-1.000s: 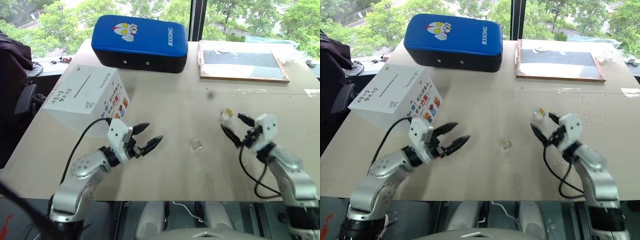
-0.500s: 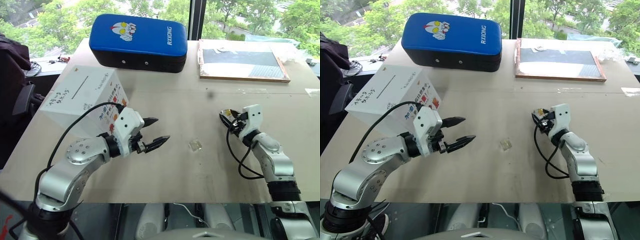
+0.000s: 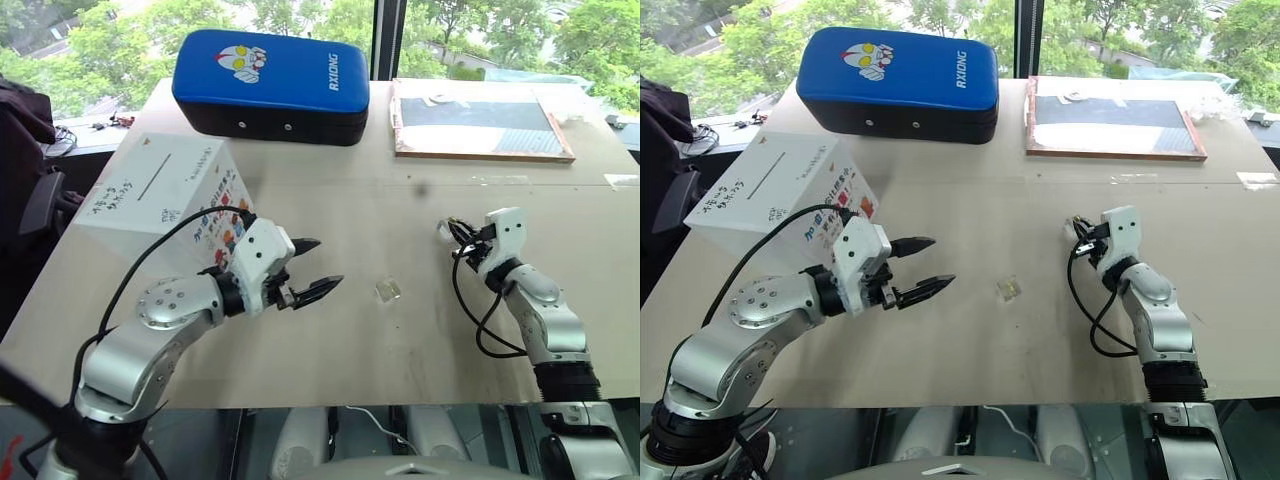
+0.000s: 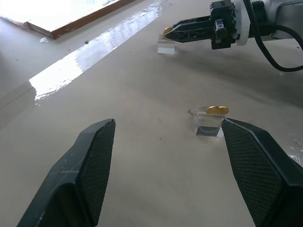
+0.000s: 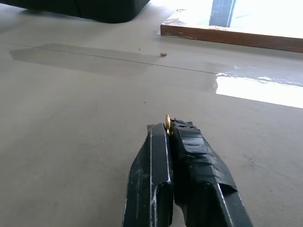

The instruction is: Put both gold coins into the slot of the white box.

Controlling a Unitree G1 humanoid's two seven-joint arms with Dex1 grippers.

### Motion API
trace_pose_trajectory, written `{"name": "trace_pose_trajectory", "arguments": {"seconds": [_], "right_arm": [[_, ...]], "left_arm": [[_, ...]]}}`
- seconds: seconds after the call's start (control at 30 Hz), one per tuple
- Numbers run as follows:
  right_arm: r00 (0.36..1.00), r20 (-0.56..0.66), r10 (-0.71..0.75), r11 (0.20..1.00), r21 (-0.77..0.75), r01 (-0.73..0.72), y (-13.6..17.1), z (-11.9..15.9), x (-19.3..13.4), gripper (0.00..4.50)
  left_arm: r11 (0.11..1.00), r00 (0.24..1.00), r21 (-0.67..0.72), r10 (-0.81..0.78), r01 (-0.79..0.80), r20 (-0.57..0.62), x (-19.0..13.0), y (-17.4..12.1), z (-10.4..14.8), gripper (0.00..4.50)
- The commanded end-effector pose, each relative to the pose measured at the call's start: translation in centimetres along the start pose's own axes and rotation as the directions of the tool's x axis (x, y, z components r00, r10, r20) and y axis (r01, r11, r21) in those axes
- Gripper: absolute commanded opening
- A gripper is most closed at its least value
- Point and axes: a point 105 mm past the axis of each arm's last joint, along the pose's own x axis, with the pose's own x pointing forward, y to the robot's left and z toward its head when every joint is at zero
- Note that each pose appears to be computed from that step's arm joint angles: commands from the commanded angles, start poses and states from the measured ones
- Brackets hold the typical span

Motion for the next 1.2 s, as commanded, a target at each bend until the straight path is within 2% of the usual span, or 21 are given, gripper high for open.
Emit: {"name": "trace_pose_trajectory", "arguments": {"seconds": [0.03, 0.13, 0.27, 0.43, 0.5, 0.57, 0.6, 0.63, 0.77, 1.2], "right_arm": [[0.989, 0.131, 0.063, 0.996, 0.062, -0.072, 1.3, 3.4, 0.1, 0.02], [0.943, 0.225, 0.244, 0.915, 0.271, -0.301, 5.1, 5.8, -0.3, 0.02], [0.833, 0.341, 0.436, 0.685, 0.474, -0.553, 9.8, 9.1, -1.9, 0.02], [0.713, 0.455, 0.534, 0.438, 0.573, -0.693, 13.3, 12.3, -3.4, 0.02], [0.686, 0.477, 0.550, 0.377, 0.591, -0.713, 14.0, 12.9, -3.8, 0.02], [0.678, 0.497, 0.542, 0.339, 0.609, -0.717, 14.2, 13.5, -3.8, 0.02], [0.675, 0.508, 0.536, 0.320, 0.618, -0.718, 14.4, 13.7, -3.8, 0.00], [0.673, 0.514, 0.531, 0.306, 0.625, -0.718, 14.4, 13.9, -3.8, 0.00], [0.671, 0.525, 0.524, 0.282, 0.636, -0.718, 15.1, 14.4, -3.7, 0.00], [0.620, 0.489, 0.614, 0.261, 0.615, -0.744, 16.8, 13.8, -4.2, 0.00]], "left_arm": [[1.000, 0.998, 0.004, -0.005, 0.005, 0.070, 0.4, -0.2, 1.6, 3.65], [0.989, 0.975, -0.145, 0.036, -0.004, 0.220, 1.3, 0.3, 3.3, 3.65], [0.904, 0.893, -0.418, 0.116, 0.086, 0.435, 2.1, 0.9, 5.9, 3.65], [0.749, 0.777, -0.610, 0.213, 0.260, 0.592, 2.1, 1.3, 8.0, 3.65], [0.695, 0.736, -0.644, 0.245, 0.320, 0.631, 1.8, 1.5, 8.6, 3.65], [0.648, 0.696, -0.663, 0.275, 0.375, 0.663, 1.7, 1.5, 9.1, 3.65], [0.626, 0.677, -0.669, 0.289, 0.402, 0.677, 1.6, 1.5, 9.4, 3.09], [0.613, 0.668, -0.670, 0.293, 0.418, 0.684, 1.5, 1.5, 9.6, 2.88], [0.588, 0.688, -0.666, 0.238, 0.459, 0.685, 2.1, 0.0, 9.6, 0.90], [0.581, 0.714, -0.660, 0.183, 0.476, 0.676, 2.3, -1.0, 9.2, 0.90]]}}
